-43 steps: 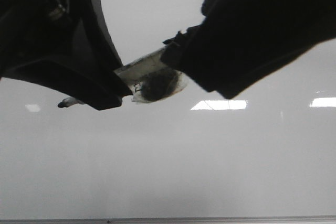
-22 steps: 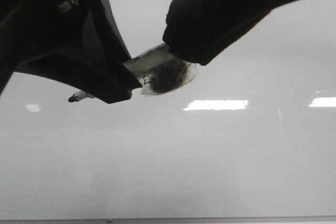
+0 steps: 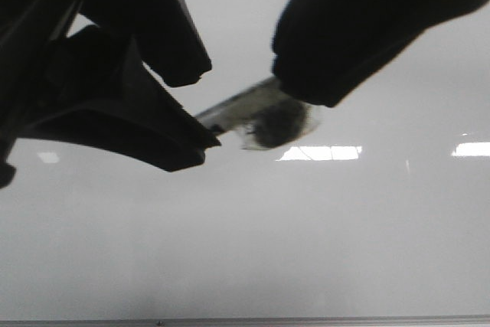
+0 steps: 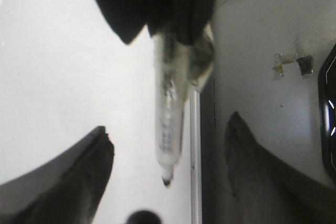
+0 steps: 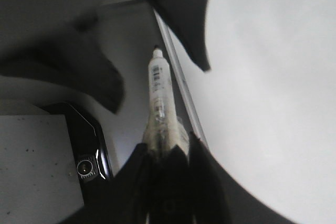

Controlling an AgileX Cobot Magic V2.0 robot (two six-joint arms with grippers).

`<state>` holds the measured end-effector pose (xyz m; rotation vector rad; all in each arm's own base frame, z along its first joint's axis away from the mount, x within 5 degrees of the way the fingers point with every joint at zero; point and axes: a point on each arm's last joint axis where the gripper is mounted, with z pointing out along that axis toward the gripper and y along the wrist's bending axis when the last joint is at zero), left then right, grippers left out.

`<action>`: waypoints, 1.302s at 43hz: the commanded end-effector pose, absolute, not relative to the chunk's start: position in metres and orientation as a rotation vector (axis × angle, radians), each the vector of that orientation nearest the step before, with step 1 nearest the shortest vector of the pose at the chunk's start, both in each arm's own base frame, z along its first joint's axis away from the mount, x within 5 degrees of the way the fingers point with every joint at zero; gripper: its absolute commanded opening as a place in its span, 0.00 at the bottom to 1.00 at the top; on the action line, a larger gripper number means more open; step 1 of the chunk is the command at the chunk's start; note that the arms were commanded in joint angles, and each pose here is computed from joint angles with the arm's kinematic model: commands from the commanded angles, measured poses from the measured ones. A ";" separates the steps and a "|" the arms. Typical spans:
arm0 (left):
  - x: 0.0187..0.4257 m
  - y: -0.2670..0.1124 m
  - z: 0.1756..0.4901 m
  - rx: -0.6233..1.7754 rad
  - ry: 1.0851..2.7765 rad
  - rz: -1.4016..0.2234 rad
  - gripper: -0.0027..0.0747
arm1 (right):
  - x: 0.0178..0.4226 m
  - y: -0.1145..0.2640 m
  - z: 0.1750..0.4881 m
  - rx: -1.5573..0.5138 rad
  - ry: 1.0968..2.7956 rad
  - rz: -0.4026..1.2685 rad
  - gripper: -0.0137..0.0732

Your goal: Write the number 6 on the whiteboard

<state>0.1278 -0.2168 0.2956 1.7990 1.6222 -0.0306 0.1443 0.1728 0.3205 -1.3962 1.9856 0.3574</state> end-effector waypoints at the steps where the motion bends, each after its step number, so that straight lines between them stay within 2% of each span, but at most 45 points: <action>1: 0.126 -0.220 0.317 1.713 1.547 -0.086 0.71 | 0.149 0.152 0.332 -1.290 1.949 0.305 0.09; 6: 0.126 -0.220 0.317 1.713 1.547 -0.086 0.66 | 0.155 0.124 0.332 -1.136 1.964 0.240 0.09; 9: 0.126 -0.220 0.317 1.713 1.547 -0.086 0.60 | 0.162 0.109 0.338 -1.014 1.945 0.198 0.09; 11: 0.126 -0.220 0.317 1.713 1.547 -0.086 0.53 | 0.164 0.103 0.342 -0.959 1.932 0.189 0.09; 17: 0.126 -0.220 0.317 1.713 1.547 -0.086 0.20 | 0.165 0.099 0.344 -0.923 1.928 0.189 0.09; 21: 0.126 -0.220 0.317 1.713 1.547 -0.086 0.01 | 0.166 0.100 0.344 -0.924 1.931 0.189 0.09; 26: 0.126 -0.220 0.317 1.709 1.548 -0.093 0.01 | 0.166 0.100 0.344 -0.919 1.923 0.188 0.09; 31: 0.124 -0.217 0.327 1.582 1.580 -0.193 0.01 | 0.170 0.101 0.348 -0.886 1.879 0.189 0.09; 34: 0.118 -0.208 0.333 1.508 1.538 -0.244 0.01 | 0.174 0.104 0.349 -0.854 1.853 0.200 0.09; 41: 0.093 -0.168 0.338 1.297 1.444 -0.406 0.01 | 0.190 0.112 0.344 -0.808 1.851 0.225 0.09; 49: 0.064 -0.119 0.318 1.171 1.447 -0.549 0.01 | 0.212 0.124 0.328 -0.753 1.884 0.262 0.09; 56: 0.049 -0.092 0.313 1.102 1.394 -0.598 0.01 | 0.222 0.138 0.316 -0.772 1.883 0.267 0.09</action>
